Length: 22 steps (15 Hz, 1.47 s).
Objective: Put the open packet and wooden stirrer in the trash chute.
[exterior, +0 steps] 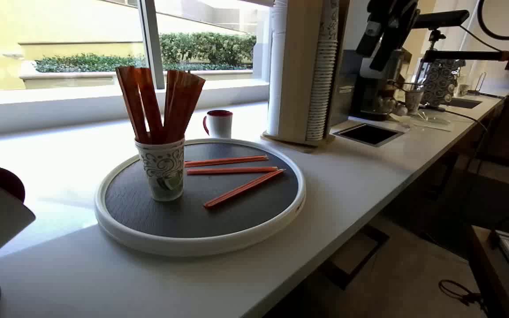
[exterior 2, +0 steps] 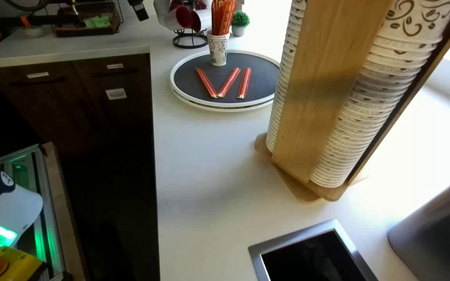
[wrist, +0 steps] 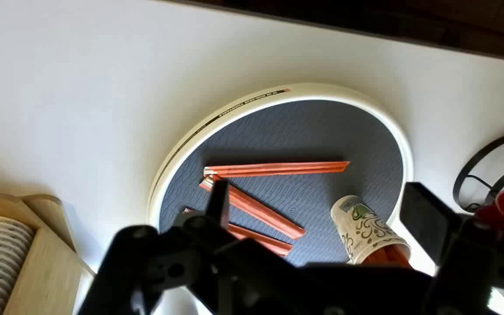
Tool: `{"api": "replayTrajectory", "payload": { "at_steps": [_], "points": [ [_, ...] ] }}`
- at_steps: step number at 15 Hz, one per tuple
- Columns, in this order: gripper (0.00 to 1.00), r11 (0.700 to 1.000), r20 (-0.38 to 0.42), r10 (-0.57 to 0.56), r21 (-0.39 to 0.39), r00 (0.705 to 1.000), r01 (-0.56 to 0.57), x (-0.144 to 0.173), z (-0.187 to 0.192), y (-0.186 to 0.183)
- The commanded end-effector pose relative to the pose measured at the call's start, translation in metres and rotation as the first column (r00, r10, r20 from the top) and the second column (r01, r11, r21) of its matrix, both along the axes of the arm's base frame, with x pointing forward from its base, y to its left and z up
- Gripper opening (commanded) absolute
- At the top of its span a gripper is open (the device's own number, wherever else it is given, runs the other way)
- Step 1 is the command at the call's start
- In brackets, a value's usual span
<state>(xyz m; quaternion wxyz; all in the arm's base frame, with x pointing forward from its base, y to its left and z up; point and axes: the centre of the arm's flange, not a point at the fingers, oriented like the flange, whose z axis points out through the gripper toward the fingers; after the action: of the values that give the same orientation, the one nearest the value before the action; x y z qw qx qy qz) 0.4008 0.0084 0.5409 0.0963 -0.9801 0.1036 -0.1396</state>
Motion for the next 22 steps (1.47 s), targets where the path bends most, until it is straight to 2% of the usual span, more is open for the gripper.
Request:
{"api": "replayTrajectory", "payload": {
  "at_steps": [1, 9, 13, 15, 19, 22],
  "points": [
    [1.0, 1.0, 0.0, 0.0, 0.0, 1.0, 0.0, 0.0, 0.0, 0.0],
    [1.0, 1.0, 0.0, 0.0, 0.0, 1.0, 0.0, 0.0, 0.0, 0.0],
    [1.0, 0.997, 0.006, 0.05, -0.053, 0.999, -0.05, 0.04, 0.025, -0.005],
    [1.0, 0.987, 0.024, 0.126, -0.107, 0.992, -0.123, 0.065, 0.048, -0.007],
    [1.0, 0.921, 0.05, 0.303, -0.271, 0.952, -0.279, 0.126, 0.092, -0.004],
    [1.0, 0.851, 0.067, 0.438, -0.35, 0.896, -0.39, 0.163, 0.107, 0.016]
  ]
}}
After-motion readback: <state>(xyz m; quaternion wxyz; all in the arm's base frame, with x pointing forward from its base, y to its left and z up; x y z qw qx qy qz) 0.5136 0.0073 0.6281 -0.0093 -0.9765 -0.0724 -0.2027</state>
